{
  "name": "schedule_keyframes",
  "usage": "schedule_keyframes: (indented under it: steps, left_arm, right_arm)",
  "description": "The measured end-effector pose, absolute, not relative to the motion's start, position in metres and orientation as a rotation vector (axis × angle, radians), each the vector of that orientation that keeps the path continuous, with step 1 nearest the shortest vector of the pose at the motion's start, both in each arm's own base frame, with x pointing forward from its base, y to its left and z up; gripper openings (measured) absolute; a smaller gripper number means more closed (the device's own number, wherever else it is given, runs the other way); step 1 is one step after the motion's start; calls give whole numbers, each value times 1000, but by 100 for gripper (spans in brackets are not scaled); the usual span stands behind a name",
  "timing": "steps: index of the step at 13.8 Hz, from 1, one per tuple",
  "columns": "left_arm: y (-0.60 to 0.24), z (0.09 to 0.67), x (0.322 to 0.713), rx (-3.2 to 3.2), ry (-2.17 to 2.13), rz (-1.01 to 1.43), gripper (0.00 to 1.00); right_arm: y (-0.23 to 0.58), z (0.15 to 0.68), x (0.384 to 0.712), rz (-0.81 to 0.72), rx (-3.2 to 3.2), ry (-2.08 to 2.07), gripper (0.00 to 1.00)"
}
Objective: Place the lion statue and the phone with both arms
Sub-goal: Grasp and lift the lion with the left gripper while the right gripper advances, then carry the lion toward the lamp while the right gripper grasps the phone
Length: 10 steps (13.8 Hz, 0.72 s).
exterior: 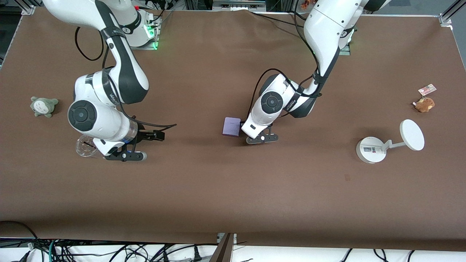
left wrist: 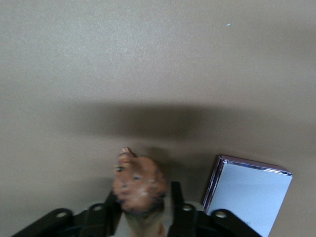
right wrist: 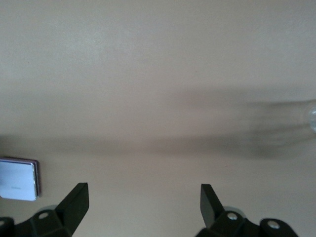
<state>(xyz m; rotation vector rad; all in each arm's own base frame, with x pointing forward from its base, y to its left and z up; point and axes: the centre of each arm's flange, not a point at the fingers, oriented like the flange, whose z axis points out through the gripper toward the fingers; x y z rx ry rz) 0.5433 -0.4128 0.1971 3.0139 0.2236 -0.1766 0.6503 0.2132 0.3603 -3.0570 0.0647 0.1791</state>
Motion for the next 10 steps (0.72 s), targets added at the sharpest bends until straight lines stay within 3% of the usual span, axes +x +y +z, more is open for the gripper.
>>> schedule_keyframes:
  steps: [5,10]
  left_arm:
    - [-382,214,560,3168,163,-226,35]
    - [-295,255,596,3422,-140,-306,35]
  right_arm:
    - [265,333,640,164,-3064,107,100]
    - [309,306,633,89,-3040,235,100]
